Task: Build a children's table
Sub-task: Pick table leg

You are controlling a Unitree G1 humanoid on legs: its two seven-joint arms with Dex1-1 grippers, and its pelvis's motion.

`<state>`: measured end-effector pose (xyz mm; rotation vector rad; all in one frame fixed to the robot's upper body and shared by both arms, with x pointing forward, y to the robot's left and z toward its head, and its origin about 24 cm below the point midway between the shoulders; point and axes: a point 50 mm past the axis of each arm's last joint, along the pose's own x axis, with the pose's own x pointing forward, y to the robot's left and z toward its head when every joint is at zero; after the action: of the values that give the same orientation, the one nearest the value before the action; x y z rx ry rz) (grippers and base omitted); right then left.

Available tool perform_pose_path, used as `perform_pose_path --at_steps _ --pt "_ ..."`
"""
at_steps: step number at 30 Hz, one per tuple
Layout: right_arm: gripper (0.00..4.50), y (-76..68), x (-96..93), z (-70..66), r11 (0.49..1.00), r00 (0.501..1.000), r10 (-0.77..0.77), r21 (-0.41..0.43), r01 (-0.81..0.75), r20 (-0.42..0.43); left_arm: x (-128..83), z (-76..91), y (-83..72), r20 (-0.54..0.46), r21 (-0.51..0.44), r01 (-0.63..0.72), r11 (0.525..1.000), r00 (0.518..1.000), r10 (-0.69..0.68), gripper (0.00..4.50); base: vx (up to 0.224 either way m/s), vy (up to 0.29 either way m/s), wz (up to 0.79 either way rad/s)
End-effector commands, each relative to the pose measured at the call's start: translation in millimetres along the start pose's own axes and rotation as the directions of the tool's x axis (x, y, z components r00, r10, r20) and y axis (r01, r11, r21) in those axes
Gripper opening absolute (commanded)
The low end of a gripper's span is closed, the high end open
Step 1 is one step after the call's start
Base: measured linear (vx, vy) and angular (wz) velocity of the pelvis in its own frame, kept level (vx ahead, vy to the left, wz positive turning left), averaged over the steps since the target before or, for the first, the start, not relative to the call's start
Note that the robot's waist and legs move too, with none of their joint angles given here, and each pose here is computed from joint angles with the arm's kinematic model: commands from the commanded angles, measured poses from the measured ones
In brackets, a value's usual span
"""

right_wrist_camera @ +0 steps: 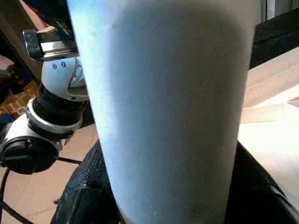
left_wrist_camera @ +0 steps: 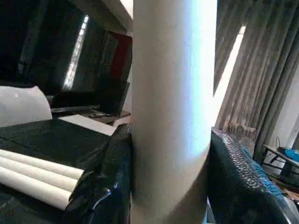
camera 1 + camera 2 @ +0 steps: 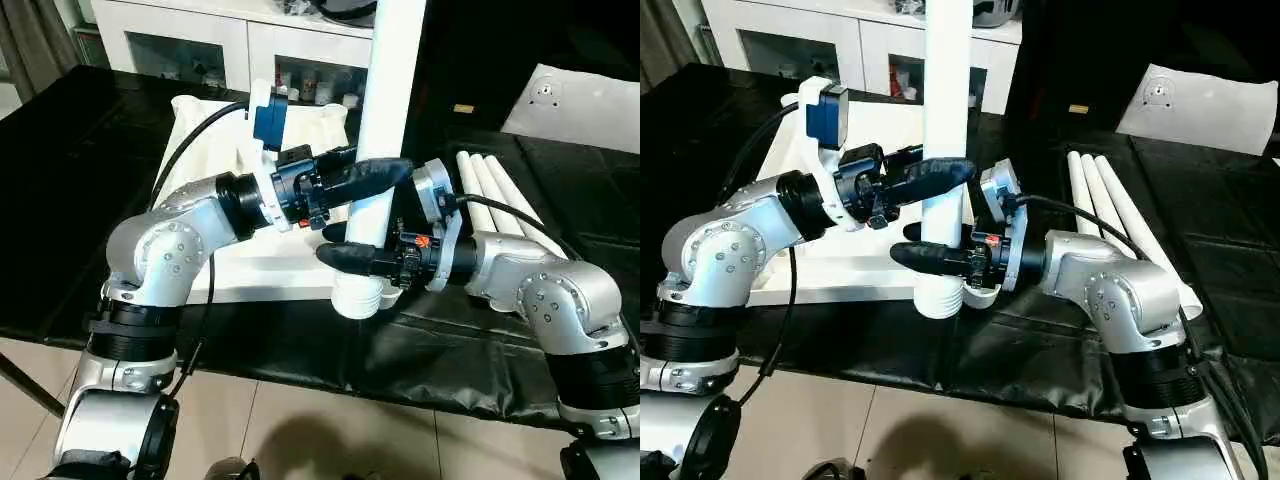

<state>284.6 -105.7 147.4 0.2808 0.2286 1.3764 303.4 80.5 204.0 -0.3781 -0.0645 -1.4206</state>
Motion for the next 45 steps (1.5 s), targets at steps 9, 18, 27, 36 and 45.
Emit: perform_pose_path --at_steps 9,18,27,36,45 --pt "1.95 -20.2 2.4 4.9 0.962 0.964 -0.256 -0.078 0.262 0.071 5.6 0.4 6.2 0.051 0.161 -0.224 0.961 0.975 0.219 2.96 0.000 0.000 0.00" --pt "1.95 -20.5 18.4 2.4 0.937 0.937 -0.326 -0.086 0.338 0.127 16.1 -7.5 5.2 0.122 0.153 -0.426 0.892 0.904 0.411 2.60 0.000 0.000 0.00" --pt "1.95 -24.6 21.8 1.1 0.914 0.911 -0.383 -0.078 0.397 0.153 27.9 -12.4 2.8 0.193 0.119 -0.539 0.834 0.836 0.513 2.38 0.000 0.000 0.00" --pt "1.95 -25.9 21.5 2.7 0.908 0.904 -0.397 -0.078 0.412 0.159 29.6 -15.1 4.5 0.188 0.105 -0.558 0.823 0.824 0.535 2.38 0.000 0.000 0.00" --pt "1.95 -26.2 19.7 3.2 0.905 0.903 -0.402 -0.086 0.417 0.151 26.0 -12.8 9.0 0.195 0.114 -0.577 0.809 0.811 0.551 2.38 0.000 0.000 0.00"
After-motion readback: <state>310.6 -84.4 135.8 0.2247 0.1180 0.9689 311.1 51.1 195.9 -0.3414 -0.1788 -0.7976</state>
